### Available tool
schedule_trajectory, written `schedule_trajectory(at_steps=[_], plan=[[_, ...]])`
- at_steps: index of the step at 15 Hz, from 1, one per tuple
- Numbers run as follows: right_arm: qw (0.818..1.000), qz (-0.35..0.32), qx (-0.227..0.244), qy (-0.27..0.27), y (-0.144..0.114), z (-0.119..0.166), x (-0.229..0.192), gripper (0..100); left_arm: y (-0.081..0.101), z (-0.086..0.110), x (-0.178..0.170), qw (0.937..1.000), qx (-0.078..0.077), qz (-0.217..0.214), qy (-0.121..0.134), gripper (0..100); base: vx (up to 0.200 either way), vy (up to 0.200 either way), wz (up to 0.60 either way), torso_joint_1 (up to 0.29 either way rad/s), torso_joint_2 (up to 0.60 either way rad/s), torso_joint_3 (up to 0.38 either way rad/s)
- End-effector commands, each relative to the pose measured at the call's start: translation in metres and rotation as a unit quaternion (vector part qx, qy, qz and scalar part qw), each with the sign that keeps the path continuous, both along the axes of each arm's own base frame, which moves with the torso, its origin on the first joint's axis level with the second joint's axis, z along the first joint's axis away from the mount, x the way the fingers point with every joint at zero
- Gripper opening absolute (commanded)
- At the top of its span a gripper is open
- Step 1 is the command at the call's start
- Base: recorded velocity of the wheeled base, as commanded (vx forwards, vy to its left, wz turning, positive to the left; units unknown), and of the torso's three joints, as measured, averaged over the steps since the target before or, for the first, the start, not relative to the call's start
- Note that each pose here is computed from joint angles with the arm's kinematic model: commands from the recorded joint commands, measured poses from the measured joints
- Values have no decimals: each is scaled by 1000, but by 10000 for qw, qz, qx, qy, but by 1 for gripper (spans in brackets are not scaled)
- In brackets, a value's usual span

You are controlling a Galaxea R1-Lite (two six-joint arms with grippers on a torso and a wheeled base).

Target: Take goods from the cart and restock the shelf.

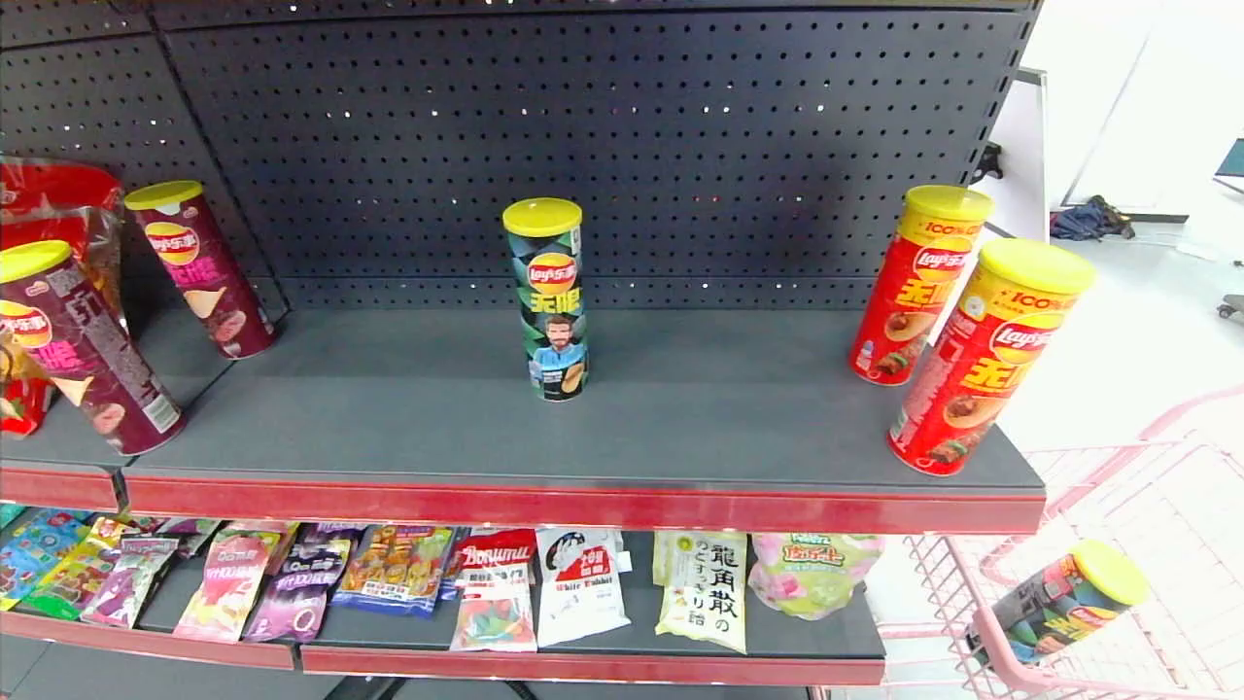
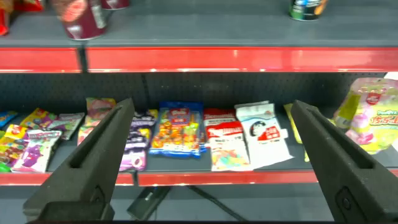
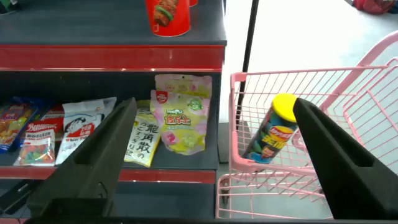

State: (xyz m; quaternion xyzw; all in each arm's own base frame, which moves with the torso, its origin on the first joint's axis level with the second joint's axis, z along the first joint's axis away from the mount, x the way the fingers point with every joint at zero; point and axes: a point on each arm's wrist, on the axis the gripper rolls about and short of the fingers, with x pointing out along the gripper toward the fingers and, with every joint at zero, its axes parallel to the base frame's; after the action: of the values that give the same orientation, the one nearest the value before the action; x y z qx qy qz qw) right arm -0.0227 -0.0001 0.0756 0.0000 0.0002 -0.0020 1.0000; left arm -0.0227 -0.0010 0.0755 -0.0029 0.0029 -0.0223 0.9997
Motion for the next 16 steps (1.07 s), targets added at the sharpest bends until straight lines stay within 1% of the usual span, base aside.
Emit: schedule_trajectory(at_steps=[1,5,12,16], plan=[[10000,-3,0,-2,0,0,0,100,0,0,0,10000,-2,1,2,100,0,-200,0,-2,7,-2],[10000,-3,0,-2,0,0,0,100,0,0,0,10000,-2,1,2,100,0,-200,0,6,4,4],[10000,5,0,-2,0,0,0,100,0,0,0,10000,-2,1,2,100,0,0,0,0,0,0],[10000,-3,8,-2,0,0,0,100,0,0,0,10000,-2,9,2,100,0,0,-600,0,5,4]])
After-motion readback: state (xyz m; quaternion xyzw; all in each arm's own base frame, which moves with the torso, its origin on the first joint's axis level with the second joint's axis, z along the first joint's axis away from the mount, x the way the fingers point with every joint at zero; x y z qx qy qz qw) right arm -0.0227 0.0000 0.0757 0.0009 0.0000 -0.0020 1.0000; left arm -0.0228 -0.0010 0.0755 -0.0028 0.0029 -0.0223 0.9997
